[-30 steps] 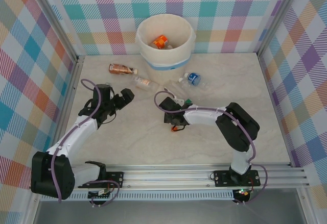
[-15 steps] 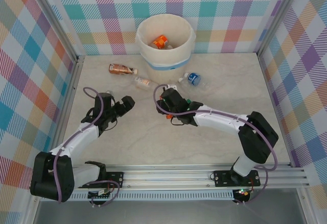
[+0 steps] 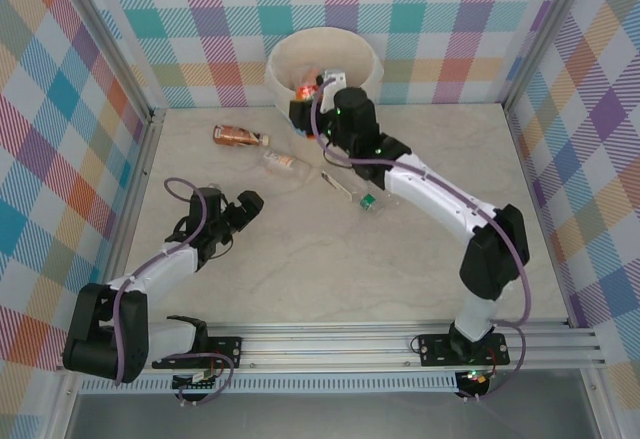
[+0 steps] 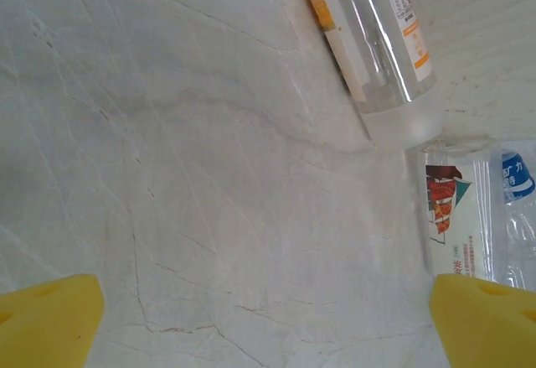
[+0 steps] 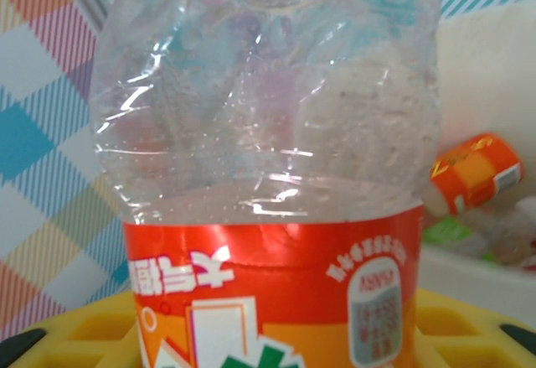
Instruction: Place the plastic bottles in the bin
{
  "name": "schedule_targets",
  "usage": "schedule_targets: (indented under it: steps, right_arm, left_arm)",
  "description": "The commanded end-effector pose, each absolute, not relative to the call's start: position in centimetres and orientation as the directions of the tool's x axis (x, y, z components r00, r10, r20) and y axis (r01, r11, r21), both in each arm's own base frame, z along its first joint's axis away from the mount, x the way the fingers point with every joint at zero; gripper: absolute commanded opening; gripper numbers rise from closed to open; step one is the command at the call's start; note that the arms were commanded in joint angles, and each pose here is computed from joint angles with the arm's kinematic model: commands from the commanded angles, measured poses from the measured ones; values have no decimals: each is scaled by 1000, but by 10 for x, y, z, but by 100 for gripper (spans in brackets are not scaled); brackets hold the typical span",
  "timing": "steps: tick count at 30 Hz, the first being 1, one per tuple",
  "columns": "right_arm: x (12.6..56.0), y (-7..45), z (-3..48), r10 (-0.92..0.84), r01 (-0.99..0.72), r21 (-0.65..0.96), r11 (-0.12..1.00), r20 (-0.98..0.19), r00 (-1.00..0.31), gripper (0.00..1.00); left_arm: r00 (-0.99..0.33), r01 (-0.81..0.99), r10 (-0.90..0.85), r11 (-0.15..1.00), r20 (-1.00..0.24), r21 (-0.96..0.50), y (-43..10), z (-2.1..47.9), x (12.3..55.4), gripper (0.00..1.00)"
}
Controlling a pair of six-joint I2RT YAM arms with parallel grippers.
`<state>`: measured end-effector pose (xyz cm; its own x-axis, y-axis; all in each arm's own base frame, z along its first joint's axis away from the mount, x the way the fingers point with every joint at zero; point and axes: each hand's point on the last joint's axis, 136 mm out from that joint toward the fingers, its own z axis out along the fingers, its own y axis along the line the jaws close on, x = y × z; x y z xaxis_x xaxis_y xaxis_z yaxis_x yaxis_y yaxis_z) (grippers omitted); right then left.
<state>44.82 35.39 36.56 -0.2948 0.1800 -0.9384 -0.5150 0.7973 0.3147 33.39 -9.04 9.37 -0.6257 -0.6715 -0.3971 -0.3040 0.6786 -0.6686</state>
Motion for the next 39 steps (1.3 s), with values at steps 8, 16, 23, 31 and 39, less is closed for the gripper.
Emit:
schedule_targets:
  steps: [8,16,23,31,39]
  right_arm:
    - [554,332,363,211,-437,363,823,-909,-358,55]
    - [603,318,348,255,-286,364,886,-899,-355,59]
    - [606,273,340,250,-64,283,957,-917,-311,74]
    - [587,278,371,186,-153,240,959,-935,-302,80]
    - [554,306,396,134,-367,261,893,-932,-337,85]
  left_arm:
    - [-628,-344,-692,656,-355,-672,-88,88,341,100]
    - [-624,-356,-717,614,-311,-704,-95,92,351,100]
    - [-628,-358,-710,627,-318,-692,-93,98,348,100]
    - [-607,-344,-713,633,-349,-694,-88,108,346,100]
    - [-650,-334,-681,655,-337,-678,-91,104,337,100]
